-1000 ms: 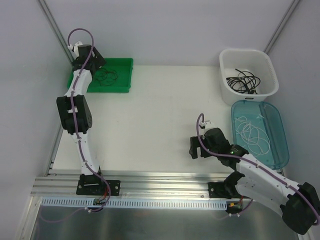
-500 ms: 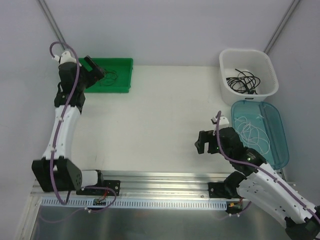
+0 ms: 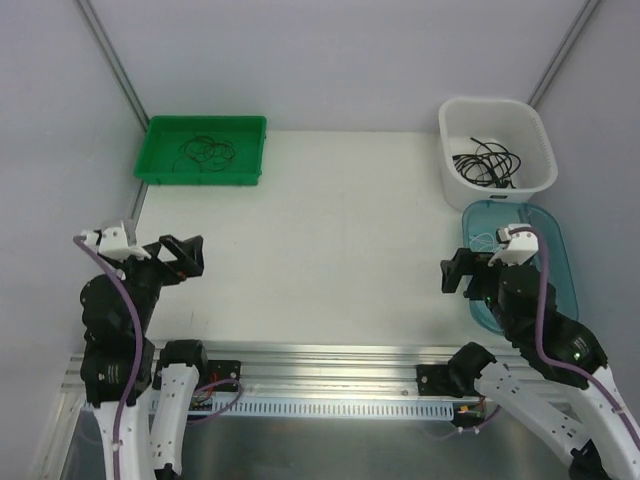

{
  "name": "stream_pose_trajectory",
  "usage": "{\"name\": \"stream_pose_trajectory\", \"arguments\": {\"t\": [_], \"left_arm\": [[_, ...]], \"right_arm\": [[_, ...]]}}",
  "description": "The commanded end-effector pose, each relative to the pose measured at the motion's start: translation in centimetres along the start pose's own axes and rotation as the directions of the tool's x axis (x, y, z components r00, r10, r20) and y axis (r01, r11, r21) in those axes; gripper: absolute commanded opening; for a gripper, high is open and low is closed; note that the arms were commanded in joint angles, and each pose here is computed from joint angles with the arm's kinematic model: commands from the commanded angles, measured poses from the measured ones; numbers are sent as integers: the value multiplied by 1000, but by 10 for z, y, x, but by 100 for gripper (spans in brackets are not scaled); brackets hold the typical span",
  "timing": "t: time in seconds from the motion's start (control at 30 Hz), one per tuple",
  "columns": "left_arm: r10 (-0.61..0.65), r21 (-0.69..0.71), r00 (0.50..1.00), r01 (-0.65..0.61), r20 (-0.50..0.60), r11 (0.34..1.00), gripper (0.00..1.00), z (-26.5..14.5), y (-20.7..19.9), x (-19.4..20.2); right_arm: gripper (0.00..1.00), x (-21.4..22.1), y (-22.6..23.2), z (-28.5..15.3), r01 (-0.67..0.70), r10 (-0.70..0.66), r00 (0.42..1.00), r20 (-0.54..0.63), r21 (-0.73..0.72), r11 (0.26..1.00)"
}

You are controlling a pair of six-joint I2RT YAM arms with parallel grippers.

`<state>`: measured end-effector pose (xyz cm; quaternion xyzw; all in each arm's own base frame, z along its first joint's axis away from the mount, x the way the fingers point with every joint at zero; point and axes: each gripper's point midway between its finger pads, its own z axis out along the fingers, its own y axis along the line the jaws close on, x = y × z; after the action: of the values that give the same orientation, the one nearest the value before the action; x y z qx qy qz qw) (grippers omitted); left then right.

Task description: Untangle the cables

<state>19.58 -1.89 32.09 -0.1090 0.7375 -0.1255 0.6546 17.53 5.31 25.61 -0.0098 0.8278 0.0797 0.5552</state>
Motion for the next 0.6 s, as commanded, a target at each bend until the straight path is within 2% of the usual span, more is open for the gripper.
{"name": "stream_pose_trajectory", "arguments": {"t": [0.0, 0.17, 0.3, 0.37, 0.57], "left_arm": [[86, -18, 995, -87, -53, 996, 99, -36, 11, 31], [86, -82, 996, -88, -27, 993, 99, -72, 19, 27], [73, -120, 997, -69, 27, 990, 99, -92, 26, 21], [70, -147, 996, -62, 56, 987, 99, -99, 34, 16], [25, -123, 986, -4, 165, 992, 99, -122, 46, 15]], "right_arm": [[97, -13, -35, -22, 16, -23, 998, 61, 122, 992], [97, -11, -59, -40, -19, -5, 990, 138, 165, 986], [97, -13, -71, -63, -85, 53, 968, 247, 121, 989], [97, -12, -76, -71, -76, 44, 961, 271, 108, 991], [97, -9, -99, -101, -118, 79, 920, 383, 79, 990]]}}
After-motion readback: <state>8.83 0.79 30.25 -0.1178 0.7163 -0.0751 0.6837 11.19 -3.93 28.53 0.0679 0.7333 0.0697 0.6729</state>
